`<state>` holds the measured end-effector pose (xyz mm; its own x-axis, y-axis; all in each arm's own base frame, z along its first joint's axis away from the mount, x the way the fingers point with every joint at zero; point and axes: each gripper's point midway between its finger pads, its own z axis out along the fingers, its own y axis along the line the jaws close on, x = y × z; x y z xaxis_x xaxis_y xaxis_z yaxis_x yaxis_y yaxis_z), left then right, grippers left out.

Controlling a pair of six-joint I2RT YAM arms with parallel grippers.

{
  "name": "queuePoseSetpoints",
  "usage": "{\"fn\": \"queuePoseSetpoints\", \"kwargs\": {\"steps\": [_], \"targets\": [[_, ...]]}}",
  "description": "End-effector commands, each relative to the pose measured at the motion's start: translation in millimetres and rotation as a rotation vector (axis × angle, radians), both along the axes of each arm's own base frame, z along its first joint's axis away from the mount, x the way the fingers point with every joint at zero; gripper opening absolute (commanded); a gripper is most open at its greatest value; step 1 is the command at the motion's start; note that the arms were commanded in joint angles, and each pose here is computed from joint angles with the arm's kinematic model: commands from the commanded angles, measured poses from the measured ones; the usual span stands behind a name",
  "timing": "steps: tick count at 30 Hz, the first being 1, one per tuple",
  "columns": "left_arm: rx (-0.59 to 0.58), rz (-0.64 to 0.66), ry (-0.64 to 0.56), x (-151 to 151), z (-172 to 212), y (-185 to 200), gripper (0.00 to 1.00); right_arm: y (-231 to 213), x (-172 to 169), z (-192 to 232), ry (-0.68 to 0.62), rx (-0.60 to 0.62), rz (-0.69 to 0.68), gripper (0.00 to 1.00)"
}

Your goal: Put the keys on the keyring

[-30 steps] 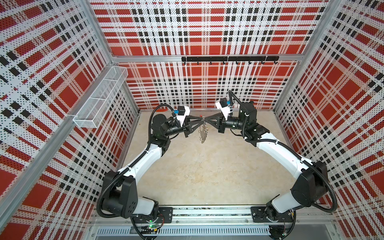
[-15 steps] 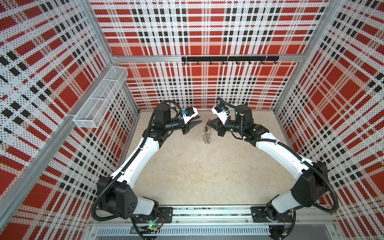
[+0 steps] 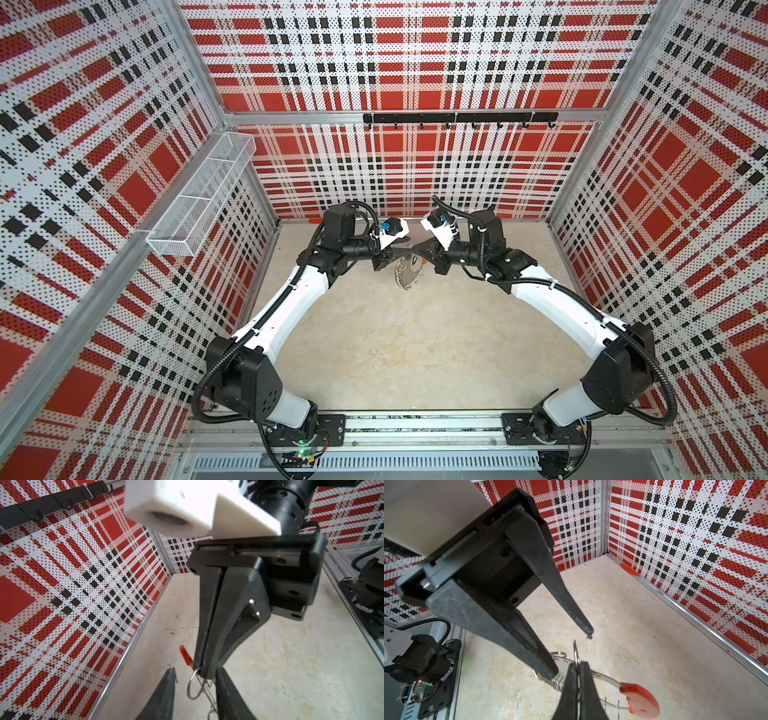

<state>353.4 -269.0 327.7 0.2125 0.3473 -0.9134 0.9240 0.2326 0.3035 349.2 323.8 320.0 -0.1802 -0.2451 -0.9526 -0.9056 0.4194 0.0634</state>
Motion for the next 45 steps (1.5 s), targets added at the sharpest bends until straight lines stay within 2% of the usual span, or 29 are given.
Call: {"fn": "queuePoseSetpoints", "kwargs": {"steps": [1, 6, 12, 18, 23, 29, 32, 38, 41, 42, 45], "targets": [[0.005, -0.016, -0.004, 0, 3, -3, 0.35, 3, -12, 26, -0.072, 0.027, 0.043, 0.00], [0.010, -0.018, 0.005, -1, 4, -3, 0.31, 3, -13, 28, -0.073, 0.032, 0.046, 0.00], [0.017, -0.013, 0.017, 0, 1, -2, 0.22, 3, -14, 31, -0.077, 0.037, 0.050, 0.00], [0.021, -0.012, 0.027, 0, -1, -2, 0.18, 2, -17, 35, -0.083, 0.043, 0.053, 0.00], [0.025, -0.011, 0.039, 1, -3, -3, 0.11, 2, -17, 36, -0.084, 0.046, 0.054, 0.00], [0.030, -0.007, 0.047, 1, -5, -2, 0.07, 3, -17, 37, -0.083, 0.049, 0.058, 0.00], [0.028, -0.013, 0.052, 0, -5, -3, 0.00, 4, -17, 38, -0.084, 0.051, 0.059, 0.00], [-0.003, -0.030, 0.074, -4, 2, -3, 0.00, 5, -17, 41, -0.053, 0.077, 0.058, 0.00], [-0.056, -0.005, 0.099, 1, 9, 0, 0.00, 5, -17, 39, -0.023, 0.093, 0.066, 0.05], [-0.075, 0.006, 0.105, 3, 13, 2, 0.00, 4, -17, 39, -0.010, 0.104, 0.068, 0.11], [-0.130, 0.014, 0.110, 3, 22, 4, 0.00, -2, -17, 43, 0.022, 0.156, 0.081, 0.22]]}}
